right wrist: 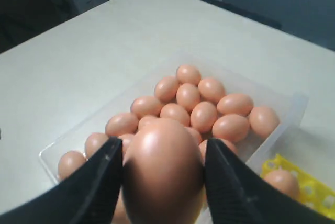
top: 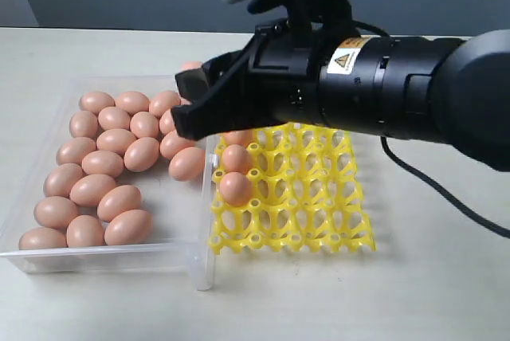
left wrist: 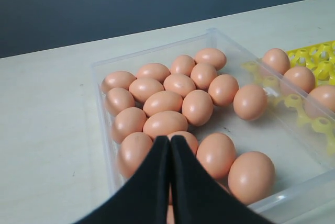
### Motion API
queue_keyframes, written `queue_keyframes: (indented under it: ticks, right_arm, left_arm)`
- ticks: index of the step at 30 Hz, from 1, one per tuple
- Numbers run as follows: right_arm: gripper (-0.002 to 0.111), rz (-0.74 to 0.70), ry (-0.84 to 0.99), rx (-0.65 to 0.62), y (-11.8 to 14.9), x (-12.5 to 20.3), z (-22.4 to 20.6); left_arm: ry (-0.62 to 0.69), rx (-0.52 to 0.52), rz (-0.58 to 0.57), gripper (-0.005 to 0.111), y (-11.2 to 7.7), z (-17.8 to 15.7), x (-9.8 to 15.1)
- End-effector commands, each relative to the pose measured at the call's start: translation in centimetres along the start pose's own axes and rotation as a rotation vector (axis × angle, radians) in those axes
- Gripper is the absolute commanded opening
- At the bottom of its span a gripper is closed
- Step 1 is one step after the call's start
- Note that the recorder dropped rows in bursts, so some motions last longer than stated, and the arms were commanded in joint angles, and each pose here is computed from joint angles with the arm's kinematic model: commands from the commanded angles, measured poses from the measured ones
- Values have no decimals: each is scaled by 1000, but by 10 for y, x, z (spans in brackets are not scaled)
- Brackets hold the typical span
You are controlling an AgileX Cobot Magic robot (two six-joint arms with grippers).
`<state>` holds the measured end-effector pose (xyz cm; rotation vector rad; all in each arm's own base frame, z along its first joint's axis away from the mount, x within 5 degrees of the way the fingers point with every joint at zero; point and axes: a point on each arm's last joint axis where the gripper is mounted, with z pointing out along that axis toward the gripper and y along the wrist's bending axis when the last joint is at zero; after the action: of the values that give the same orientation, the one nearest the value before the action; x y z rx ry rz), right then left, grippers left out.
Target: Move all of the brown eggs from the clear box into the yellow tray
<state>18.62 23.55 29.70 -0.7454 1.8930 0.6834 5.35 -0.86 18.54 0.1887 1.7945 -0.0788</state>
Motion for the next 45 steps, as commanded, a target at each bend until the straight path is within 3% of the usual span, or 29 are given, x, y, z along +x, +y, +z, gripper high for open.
queue_keyframes:
  ticks: [1,7,10,17,23,29,35,45]
  right_arm:
    - [0,-27,-210,41,-2,3,-3]
    - [0,139,-379,164,-10,59,-18]
    - [0,275,-347,65,-3,94,-27]
    - [0,389,-252,-54,3,139,-33]
    - [0,338,-160,-160,14,159,-15]
    - [0,401,-166,-10,-2,183,4]
    - [0,405,-143,-18,1,194,27]
    - [0,420,-140,42,-17,197,43]
  left_arm:
    - [-13,-5,-7,0,0,0,0]
    - [-13,-5,-7,0,0,0,0]
    - [-13,-5,-7,0,0,0,0]
    - [-13,-5,-7,0,0,0,0]
    - [-13,-5,-7,0,0,0,0]
    - [-13,-5,-7,0,0,0,0]
    - [-13,-5,-7,0,0,0,0]
    - [-13,-5,-7,0,0,0,0]
